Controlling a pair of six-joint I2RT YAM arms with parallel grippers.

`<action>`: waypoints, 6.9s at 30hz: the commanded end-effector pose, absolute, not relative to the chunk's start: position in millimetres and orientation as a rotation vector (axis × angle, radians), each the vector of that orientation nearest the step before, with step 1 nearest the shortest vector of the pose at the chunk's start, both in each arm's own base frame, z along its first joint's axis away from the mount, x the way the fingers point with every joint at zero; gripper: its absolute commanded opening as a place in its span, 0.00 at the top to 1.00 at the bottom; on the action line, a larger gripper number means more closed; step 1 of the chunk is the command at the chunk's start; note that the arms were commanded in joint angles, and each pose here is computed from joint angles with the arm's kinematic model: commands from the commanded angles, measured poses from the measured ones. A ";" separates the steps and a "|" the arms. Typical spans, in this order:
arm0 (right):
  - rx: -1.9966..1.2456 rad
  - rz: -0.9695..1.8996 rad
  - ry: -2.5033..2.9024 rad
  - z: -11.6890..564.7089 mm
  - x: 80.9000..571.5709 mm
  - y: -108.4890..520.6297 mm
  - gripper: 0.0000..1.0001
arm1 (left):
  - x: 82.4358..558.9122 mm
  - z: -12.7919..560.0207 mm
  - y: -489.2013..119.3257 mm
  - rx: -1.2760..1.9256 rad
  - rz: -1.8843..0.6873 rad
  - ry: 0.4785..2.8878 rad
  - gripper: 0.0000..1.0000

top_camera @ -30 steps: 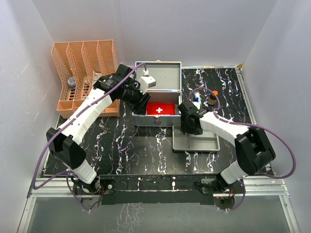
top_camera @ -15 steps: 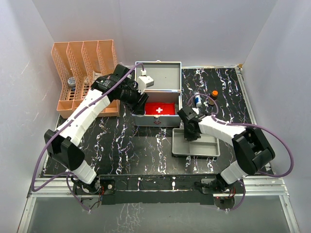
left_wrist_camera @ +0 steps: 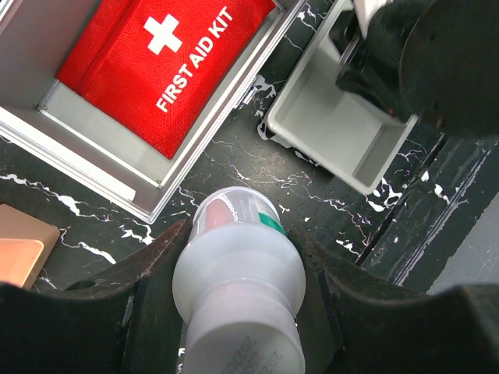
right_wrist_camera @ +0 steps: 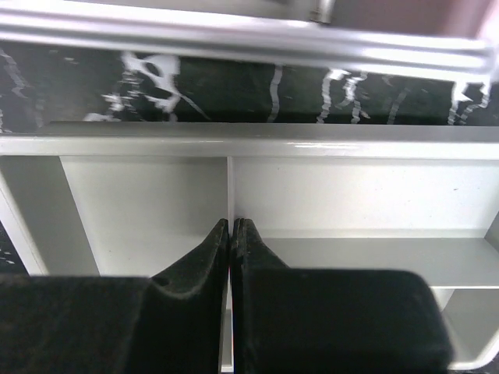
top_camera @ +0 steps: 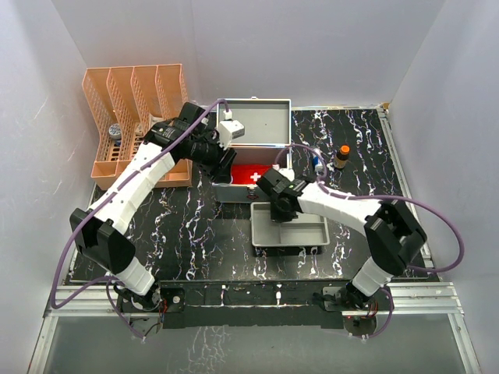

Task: Organize the medicine kit
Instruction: Move the medicine box compartment to the center of the board, then place the pill bottle in the medicine box compartment, then pick up the pill bottle at the center of the board.

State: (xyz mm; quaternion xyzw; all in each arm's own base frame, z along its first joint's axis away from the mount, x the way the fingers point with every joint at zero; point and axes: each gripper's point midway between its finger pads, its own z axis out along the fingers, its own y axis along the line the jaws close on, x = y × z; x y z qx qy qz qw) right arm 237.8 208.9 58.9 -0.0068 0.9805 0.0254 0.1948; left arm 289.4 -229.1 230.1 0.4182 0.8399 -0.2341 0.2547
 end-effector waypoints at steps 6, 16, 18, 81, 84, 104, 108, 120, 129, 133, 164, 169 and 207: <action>-0.033 0.022 2.729 60.0 240.9 247.4 1.00 | 281.9 249.8 -227.5 1.097 -0.699 2.221 1.00; -0.039 0.031 2.754 40.6 254.4 277.9 1.00 | 278.1 249.7 -220.3 1.076 -0.693 2.233 1.00; -0.041 0.037 2.756 38.7 258.6 284.7 1.00 | 276.4 248.9 -218.1 1.078 -0.690 2.237 1.00; 0.701 -0.075 1.772 401.2 300.9 27.0 0.02 | 165.4 107.9 -364.9 2.437 -0.349 2.107 1.00; 0.689 -0.065 1.774 398.9 299.5 27.4 0.02 | 171.1 100.0 -363.9 2.455 -0.274 2.103 1.00; 0.622 -0.041 1.832 379.0 306.1 38.2 0.02 | 194.9 72.3 -354.0 2.583 0.005 2.011 0.92; 0.629 -0.039 1.838 374.1 303.1 37.5 0.02 | 193.2 70.3 -356.2 2.592 -0.019 2.006 0.58; 0.614 -0.076 1.853 368.5 301.2 33.1 0.02 | 192.0 67.4 -363.6 2.580 -0.061 2.012 0.23; 0.498 -0.127 1.922 363.0 318.2 40.2 0.02 | 200.0 110.0 -394.1 2.304 -0.161 2.014 0.17; 0.412 -0.079 1.926 374.8 337.2 53.4 0.02 | 205.5 139.8 -402.5 2.112 -0.224 1.989 0.16; 0.560 -0.189 1.868 225.0 452.0 -16.3 0.02 | 272.3 246.0 -260.5 1.369 -0.252 2.047 0.01; 0.523 -0.219 1.858 196.7 446.3 -19.0 0.02 | 274.2 244.1 -254.5 1.374 -0.268 2.056 0.01; 0.589 -0.368 1.978 66.7 485.1 -45.5 0.13 | 292.1 234.6 -253.1 1.489 -0.473 2.076 0.01</action>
